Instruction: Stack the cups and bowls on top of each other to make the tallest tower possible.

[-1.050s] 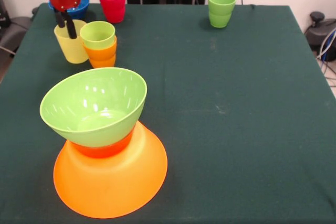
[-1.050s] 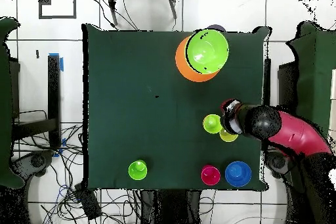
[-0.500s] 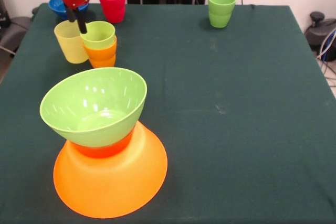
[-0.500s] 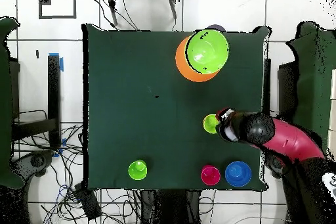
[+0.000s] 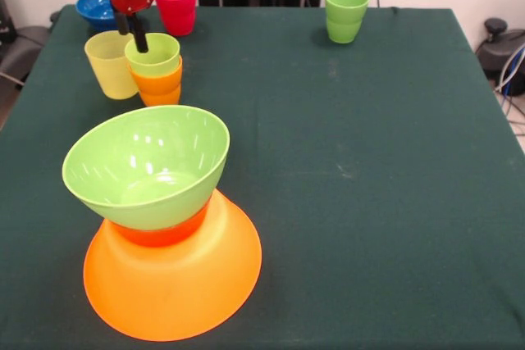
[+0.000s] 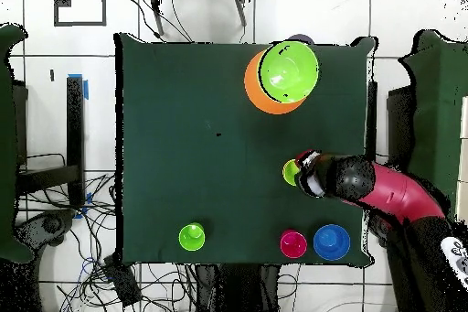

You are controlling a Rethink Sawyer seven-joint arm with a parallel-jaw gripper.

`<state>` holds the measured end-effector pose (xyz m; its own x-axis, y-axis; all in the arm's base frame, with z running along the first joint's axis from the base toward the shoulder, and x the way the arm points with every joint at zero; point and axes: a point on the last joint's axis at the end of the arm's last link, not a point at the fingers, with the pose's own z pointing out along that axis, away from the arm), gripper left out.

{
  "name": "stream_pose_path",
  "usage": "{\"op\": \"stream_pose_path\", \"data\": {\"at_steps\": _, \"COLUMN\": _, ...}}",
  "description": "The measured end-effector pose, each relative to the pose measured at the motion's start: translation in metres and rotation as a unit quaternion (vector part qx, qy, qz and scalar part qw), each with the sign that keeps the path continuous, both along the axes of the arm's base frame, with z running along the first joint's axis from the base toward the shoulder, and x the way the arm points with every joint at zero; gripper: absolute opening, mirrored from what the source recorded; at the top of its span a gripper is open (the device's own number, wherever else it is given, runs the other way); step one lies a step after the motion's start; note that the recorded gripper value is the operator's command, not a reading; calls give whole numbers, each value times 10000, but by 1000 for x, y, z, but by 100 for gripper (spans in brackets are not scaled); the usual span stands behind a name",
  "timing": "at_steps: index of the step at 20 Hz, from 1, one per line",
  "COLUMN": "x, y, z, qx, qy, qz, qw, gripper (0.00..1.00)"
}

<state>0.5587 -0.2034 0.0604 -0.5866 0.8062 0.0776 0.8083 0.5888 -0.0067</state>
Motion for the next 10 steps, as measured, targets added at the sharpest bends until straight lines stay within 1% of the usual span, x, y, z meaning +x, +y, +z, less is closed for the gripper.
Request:
{"op": "stream_pose_path", "data": {"at_steps": 5, "x": 2, "y": 1, "z": 0, "qx": 9, "qy": -19, "qz": -39, "qw": 10000, "gripper": 100}}
{"op": "stream_pose_path", "data": {"at_steps": 7, "x": 3, "y": 3, "z": -1, "qx": 0, "qy": -57, "qz": -39, "qw": 10000, "gripper": 100}}
{"op": "stream_pose_path", "data": {"at_steps": 10, "x": 8, "y": 8, "z": -4, "qx": -38, "qy": -179, "qz": -17, "qw": 9998, "gripper": 100}}
